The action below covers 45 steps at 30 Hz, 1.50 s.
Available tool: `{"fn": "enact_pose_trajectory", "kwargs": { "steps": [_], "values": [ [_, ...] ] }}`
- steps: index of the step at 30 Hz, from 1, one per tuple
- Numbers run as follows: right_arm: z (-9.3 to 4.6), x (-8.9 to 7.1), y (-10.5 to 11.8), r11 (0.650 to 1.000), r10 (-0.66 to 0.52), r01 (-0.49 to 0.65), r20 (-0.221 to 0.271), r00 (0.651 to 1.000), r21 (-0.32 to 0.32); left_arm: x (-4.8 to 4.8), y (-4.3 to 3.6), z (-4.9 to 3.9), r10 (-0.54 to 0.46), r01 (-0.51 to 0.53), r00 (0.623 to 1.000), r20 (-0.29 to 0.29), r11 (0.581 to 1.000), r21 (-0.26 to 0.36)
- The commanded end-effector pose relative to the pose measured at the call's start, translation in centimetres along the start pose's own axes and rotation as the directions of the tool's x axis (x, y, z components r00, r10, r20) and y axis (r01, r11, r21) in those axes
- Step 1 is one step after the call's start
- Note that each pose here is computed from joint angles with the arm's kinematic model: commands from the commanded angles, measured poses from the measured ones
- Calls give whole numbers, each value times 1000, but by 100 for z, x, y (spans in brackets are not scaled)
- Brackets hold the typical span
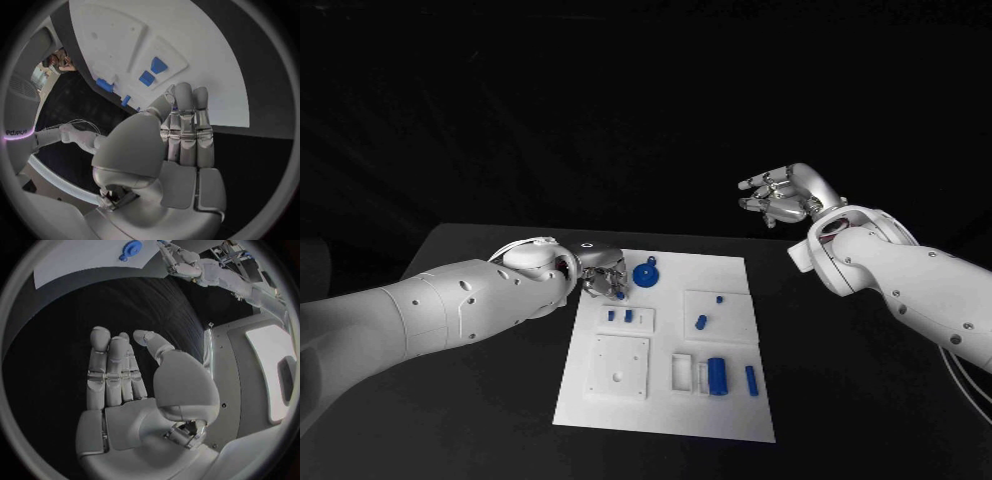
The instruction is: Assemble the parts on the task board
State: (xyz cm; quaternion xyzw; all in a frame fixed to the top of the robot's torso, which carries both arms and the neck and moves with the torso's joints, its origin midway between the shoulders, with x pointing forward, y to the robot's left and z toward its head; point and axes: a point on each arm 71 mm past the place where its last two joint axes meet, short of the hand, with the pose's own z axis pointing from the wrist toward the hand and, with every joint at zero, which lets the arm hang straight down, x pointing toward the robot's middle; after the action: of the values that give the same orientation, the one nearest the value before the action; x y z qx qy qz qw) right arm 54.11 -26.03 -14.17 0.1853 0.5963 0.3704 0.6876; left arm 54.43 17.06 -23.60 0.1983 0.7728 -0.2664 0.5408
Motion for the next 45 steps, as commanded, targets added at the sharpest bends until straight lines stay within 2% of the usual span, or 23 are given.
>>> {"fn": "enact_pose_trajectory", "kwargs": {
  "steps": [1,28,37,45],
  "values": [
    [0,13,10,1000,2,-2,-14,1000,-5,-7,-19,13,4,-4,1000,8,1000,4],
    [4,28,12,1000,2,-2,-23,1000,-3,-1,-54,57,-1,1,1000,-5,1000,4],
    [5,30,10,1000,0,0,-25,1000,-2,38,-62,84,-4,4,1000,-22,1000,2],
    [4,29,7,1000,-1,1,-26,1000,-1,63,-23,81,-2,1,999,-40,1000,-15]
  ]
}}
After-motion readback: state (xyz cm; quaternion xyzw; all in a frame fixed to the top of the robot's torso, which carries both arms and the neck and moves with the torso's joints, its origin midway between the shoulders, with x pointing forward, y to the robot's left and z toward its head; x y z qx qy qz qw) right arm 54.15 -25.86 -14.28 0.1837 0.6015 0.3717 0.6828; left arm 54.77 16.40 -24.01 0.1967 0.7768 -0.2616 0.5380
